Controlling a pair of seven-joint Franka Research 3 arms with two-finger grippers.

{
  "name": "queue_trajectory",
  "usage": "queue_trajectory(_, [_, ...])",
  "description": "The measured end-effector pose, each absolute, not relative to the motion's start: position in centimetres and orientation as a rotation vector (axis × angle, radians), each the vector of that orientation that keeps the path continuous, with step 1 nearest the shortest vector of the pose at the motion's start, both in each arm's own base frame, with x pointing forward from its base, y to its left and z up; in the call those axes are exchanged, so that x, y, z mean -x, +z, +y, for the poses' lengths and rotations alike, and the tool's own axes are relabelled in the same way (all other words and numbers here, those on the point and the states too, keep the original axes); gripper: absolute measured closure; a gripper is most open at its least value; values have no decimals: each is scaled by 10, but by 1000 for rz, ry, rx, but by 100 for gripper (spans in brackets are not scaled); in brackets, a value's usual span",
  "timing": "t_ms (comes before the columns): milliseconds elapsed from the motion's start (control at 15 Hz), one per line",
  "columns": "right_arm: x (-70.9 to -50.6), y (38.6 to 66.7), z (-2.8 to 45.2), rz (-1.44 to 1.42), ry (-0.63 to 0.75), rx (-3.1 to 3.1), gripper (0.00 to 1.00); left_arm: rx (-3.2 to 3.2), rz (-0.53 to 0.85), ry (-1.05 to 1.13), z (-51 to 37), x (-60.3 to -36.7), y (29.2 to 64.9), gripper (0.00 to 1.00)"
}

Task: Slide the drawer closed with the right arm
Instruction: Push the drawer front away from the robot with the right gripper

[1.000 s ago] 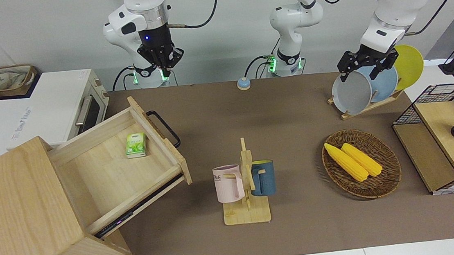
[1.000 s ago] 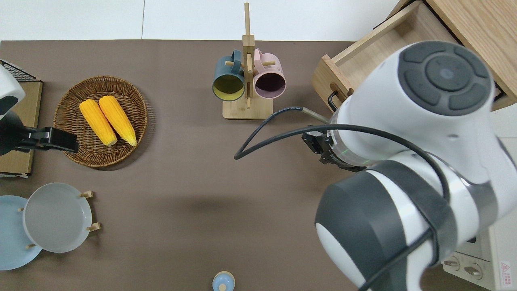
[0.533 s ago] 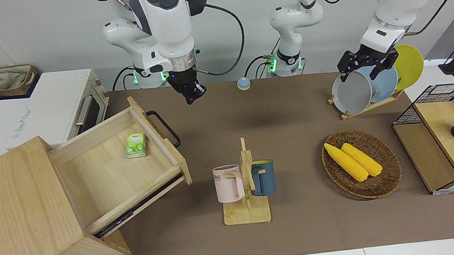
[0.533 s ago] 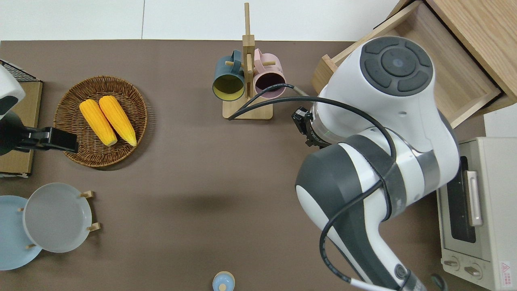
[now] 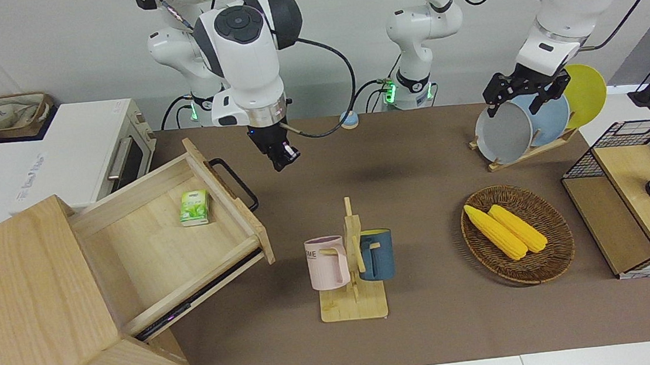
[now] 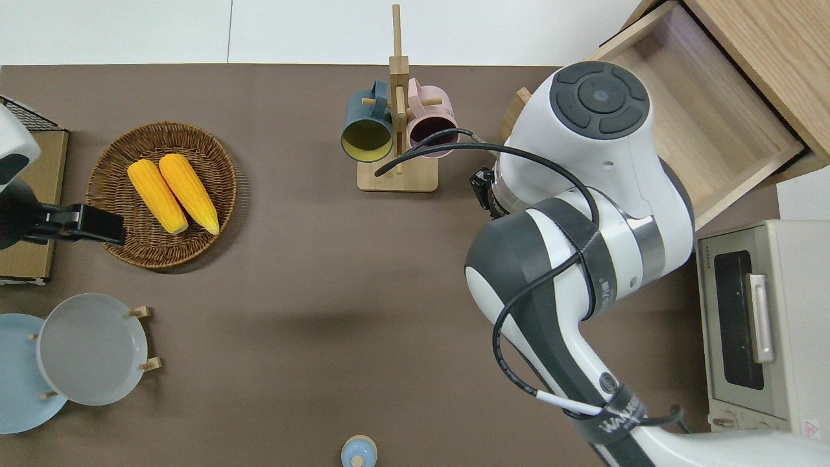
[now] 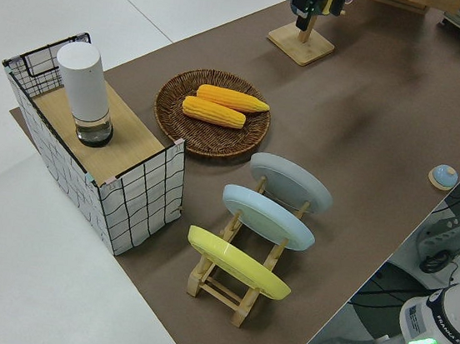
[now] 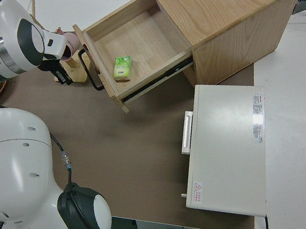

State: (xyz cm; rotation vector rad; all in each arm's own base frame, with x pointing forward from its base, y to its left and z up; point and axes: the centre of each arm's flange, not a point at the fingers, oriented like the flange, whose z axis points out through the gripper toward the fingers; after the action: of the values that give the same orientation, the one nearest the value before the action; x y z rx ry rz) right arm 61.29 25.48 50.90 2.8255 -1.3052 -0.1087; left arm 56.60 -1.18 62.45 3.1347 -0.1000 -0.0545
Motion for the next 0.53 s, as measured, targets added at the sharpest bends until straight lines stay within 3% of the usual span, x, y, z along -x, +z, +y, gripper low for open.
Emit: queue_trajectory(533, [-628,495,235,-1345,-50,-2805,99,-3135,-100,-54,-12,-566,625,0])
